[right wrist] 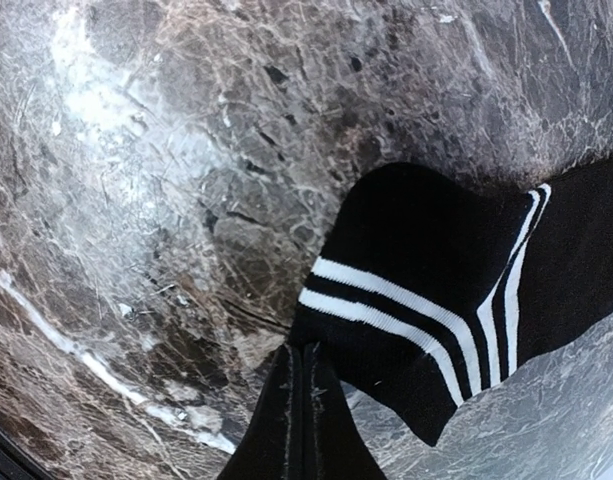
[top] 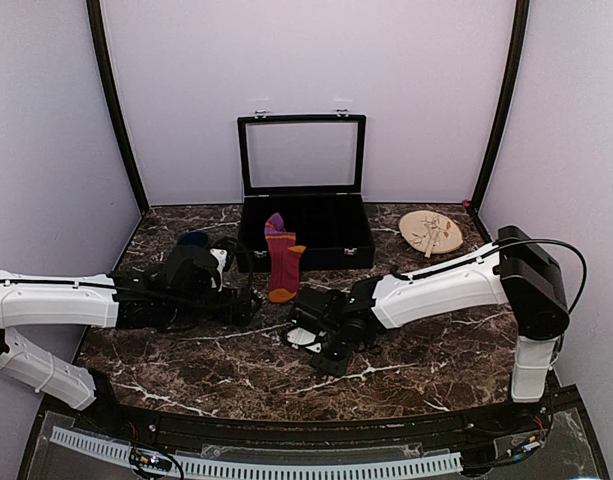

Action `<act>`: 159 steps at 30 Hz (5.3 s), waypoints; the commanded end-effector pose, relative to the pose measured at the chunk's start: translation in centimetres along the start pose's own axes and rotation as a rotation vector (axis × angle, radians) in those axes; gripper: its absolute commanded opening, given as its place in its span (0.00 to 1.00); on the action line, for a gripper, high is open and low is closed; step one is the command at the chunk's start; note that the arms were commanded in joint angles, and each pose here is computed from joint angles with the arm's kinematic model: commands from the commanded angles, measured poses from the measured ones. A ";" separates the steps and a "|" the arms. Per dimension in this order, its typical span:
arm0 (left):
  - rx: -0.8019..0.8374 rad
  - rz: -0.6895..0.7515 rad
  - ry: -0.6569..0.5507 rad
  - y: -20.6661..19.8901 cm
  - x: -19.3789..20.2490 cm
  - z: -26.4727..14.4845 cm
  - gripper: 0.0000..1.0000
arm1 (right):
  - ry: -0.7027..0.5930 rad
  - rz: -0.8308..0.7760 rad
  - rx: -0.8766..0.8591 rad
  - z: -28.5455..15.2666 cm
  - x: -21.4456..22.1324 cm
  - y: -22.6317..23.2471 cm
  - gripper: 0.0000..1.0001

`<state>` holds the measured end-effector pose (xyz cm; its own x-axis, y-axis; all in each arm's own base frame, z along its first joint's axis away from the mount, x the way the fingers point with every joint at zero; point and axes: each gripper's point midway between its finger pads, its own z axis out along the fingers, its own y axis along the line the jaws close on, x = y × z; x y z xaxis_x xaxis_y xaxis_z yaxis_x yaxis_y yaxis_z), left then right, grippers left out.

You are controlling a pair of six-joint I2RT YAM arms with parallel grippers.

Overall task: Roll the socks
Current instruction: Pick up the sock from the center of the board, then roll the sock at the center of the board.

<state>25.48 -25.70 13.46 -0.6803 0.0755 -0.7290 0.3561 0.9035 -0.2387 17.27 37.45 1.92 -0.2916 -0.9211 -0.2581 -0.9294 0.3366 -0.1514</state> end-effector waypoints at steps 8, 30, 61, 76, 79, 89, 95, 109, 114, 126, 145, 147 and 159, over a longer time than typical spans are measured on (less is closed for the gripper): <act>-0.018 -0.003 -0.011 1.0 0.8 0.3 0.91 | -0.037 0.054 -0.121 -1.9 -1.0 0.9 0.00; 0.019 -0.003 0.014 0.7 2.2 1.2 0.91 | -0.121 0.122 -0.130 -4.7 -3.1 -1.4 0.00; 0.189 0.069 0.039 -4.0 3.8 3.8 0.86 | -0.138 0.195 -0.120 -2.5 -3.2 -6.3 0.00; 0.306 0.173 0.041 -8.7 3.9 5.2 0.85 | -0.152 0.201 -0.146 -1.3 -3.6 -6.1 0.00; 0.312 0.185 0.045 -9.2 4.1 5.5 0.85 | -0.154 0.205 -0.149 -1.0 -3.6 -6.2 0.00; 0.292 0.228 0.096 -10.0 5.3 7.2 0.85 | -0.158 0.220 -0.164 -0.3 -3.5 -6.3 0.00; 0.242 0.248 0.129 -9.6 6.0 8.8 0.84 | -0.155 0.228 -0.174 0.1 -3.2 -6.3 0.00; 0.148 0.266 0.165 -8.4 6.7 10.5 0.84 | -0.153 0.247 -0.196 0.6 -2.9 -6.5 0.00; 0.116 0.271 0.167 -8.0 6.5 10.9 0.79 | -0.151 0.248 -0.202 0.7 -2.8 -6.4 0.00; 0.099 0.275 0.173 -8.0 6.4 11.3 0.56 | -0.154 0.248 -0.216 0.7 -2.9 -6.2 0.00; 0.096 0.265 0.230 -7.9 7.9 11.9 0.40 | -0.162 0.266 -0.235 0.6 -3.2 -6.0 0.00; 0.098 0.255 0.238 -7.8 8.1 11.9 0.39 | -0.163 0.270 -0.243 0.6 -3.3 -5.9 0.00; 0.106 0.226 0.260 -7.8 8.8 11.9 0.33 | -0.138 0.317 -0.235 1.1 -3.2 -6.1 0.06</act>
<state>25.69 -38.07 3.35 -0.6706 0.3441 -0.6572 0.5770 0.7988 -0.1705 23.76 37.16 2.24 -0.5472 -0.7601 -0.3505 -0.8341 0.5299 0.1532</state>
